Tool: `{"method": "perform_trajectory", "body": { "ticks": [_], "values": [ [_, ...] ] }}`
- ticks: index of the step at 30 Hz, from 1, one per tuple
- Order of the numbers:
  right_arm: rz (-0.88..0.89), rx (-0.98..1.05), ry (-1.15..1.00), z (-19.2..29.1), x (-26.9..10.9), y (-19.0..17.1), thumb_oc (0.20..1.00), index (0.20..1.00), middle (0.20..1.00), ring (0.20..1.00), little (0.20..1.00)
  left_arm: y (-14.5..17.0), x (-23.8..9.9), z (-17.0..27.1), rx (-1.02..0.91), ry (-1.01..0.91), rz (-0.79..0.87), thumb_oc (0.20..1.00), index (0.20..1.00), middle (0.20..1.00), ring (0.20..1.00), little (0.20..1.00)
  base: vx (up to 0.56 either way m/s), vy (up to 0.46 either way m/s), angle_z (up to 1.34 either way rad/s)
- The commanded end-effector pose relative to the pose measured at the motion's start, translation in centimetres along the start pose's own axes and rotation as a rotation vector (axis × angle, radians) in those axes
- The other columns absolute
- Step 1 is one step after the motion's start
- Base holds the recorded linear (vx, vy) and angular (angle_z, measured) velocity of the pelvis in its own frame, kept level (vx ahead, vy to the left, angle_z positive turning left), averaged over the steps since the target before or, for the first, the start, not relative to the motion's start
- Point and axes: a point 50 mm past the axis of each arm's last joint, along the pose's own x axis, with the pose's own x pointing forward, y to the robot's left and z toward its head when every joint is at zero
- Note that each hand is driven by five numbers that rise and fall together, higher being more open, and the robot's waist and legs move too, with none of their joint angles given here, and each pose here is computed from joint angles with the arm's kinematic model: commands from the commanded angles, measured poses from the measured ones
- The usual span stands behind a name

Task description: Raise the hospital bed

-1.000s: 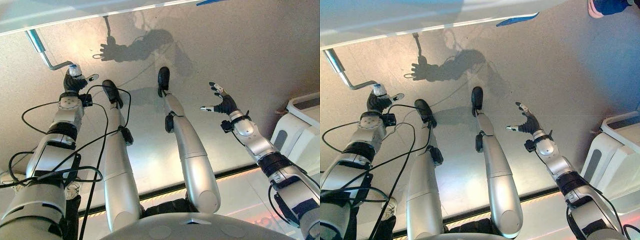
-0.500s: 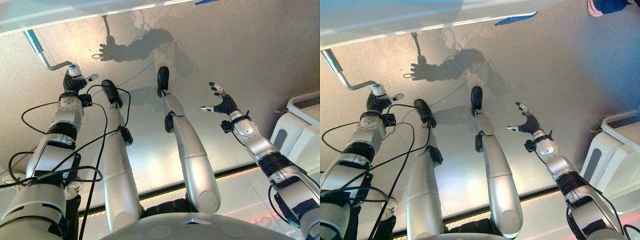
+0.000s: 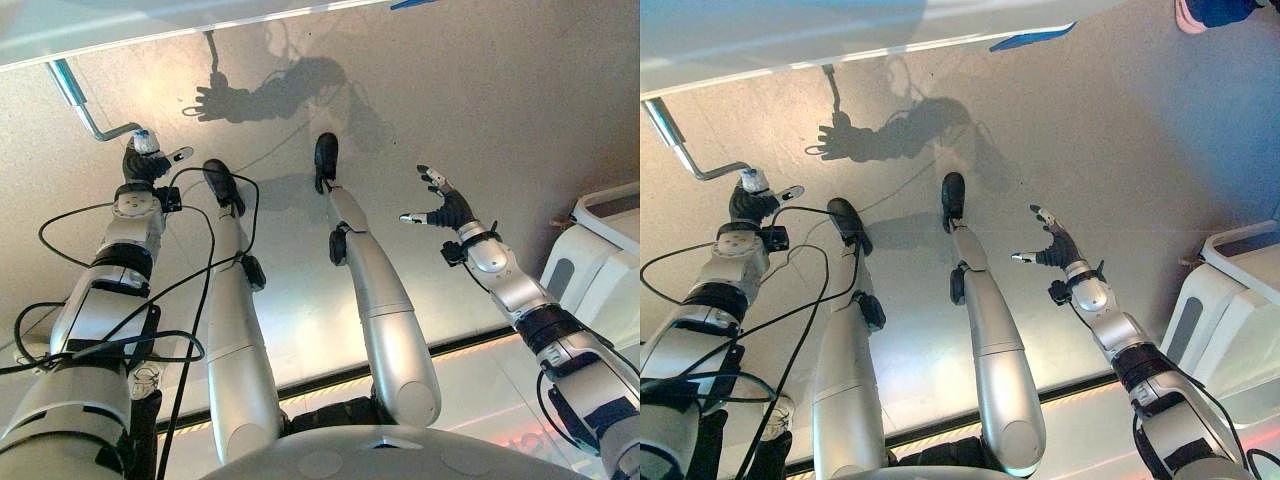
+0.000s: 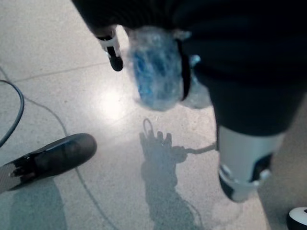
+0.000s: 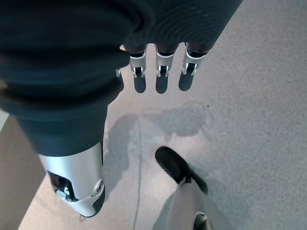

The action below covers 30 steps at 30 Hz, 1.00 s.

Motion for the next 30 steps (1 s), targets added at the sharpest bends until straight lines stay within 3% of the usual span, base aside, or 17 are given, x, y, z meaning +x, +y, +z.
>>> {"method": "perform_trajectory", "body": {
  "ticks": [1,8,9,10,30],
  "values": [
    [0.032,-0.006,0.01,-1.0,-1.49,0.48,1.0,1.0,1.0,1.0,1.0,1.95,0.04,-0.03,0.028,-0.009,0.061,1.0,1.0,1.0,1.0,1.0,0.0,0.0,0.0],
    [0.034,-0.008,0.011,-1.04,-1.53,0.5,1.0,1.0,1.0,1.0,1.0,1.79,0.04,0.05,0.03,-0.014,0.057,1.0,1.0,1.0,1.0,1.0,0.0,0.0,0.0],
    [0.032,-0.006,0.011,-1.04,-1.54,0.46,1.0,1.0,1.0,1.0,1.0,1.72,0.03,0.14,0.032,-0.019,0.052,0.473,0.473,0.473,0.473,0.473,0.0,0.0,0.0],
    [0.032,-0.006,0.011,-1.04,-1.54,0.46,1.0,1.0,1.0,1.0,1.0,1.72,0.03,0.14,0.032,-0.019,0.052,0.203,0.203,0.203,0.203,0.203,0.0,0.0,0.0],
    [0.04,-0.014,0.009,-1.06,-1.73,0.56,1.0,1.0,1.0,1.0,1.0,1.45,-0.01,0.25,0.033,-0.032,0.043,0.2,0.2,0.2,0.2,0.2,0.0,0.0,0.0]
  ]
}}
